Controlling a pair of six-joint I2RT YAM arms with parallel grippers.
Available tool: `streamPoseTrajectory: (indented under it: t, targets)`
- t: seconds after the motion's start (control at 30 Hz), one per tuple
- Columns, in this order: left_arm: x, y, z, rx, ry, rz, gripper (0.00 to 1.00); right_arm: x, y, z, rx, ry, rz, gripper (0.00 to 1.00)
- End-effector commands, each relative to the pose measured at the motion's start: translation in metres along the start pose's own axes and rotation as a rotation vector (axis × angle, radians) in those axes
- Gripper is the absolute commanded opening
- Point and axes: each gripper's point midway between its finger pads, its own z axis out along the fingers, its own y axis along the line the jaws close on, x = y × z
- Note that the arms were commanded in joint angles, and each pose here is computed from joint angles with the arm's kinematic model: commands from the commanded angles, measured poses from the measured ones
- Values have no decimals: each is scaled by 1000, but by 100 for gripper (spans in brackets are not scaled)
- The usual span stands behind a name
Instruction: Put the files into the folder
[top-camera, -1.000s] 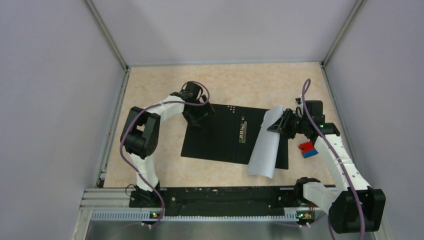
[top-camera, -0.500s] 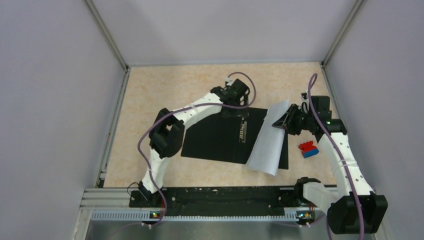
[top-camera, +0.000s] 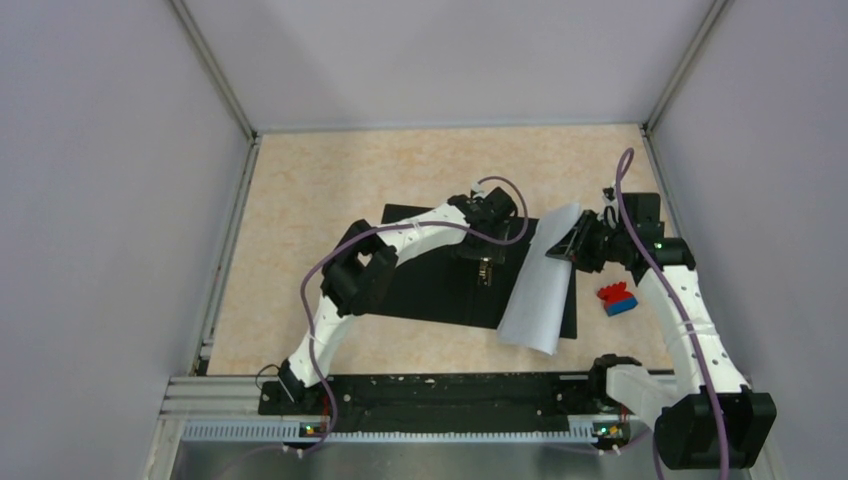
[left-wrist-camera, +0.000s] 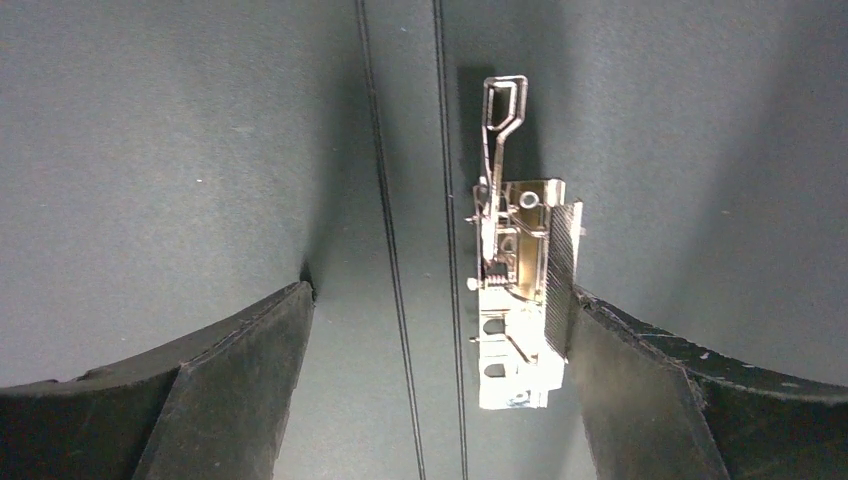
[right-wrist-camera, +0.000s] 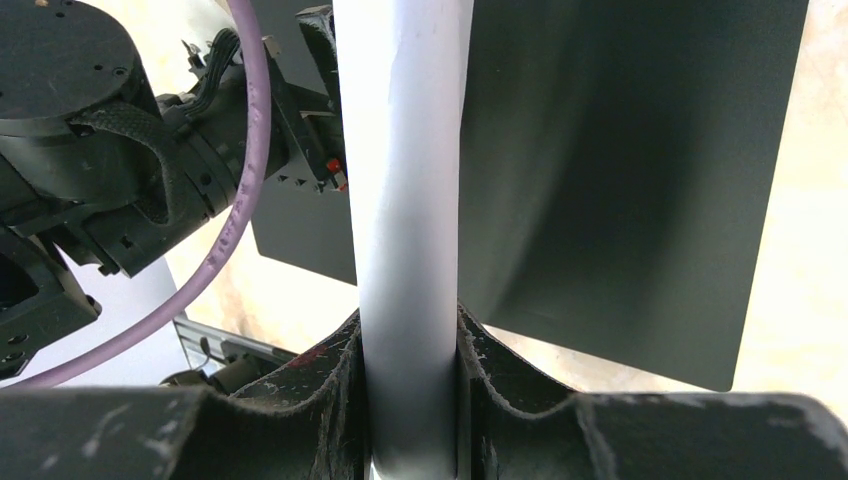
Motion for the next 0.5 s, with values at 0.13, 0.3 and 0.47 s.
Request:
streamPoseTrajectory:
  t: [0.13, 0.3, 0.47]
  targets:
    - [-6, 36, 8, -172, -40, -9, 99, -17, 12, -10, -28, -63, -43, 29]
    - [1, 57, 8, -183, -28, -47, 99, -20, 16, -3, -58, -55, -39, 29]
    - [7, 84, 10, -178, 4, -114, 99, -27, 25, 3, -101, -47, -42, 29]
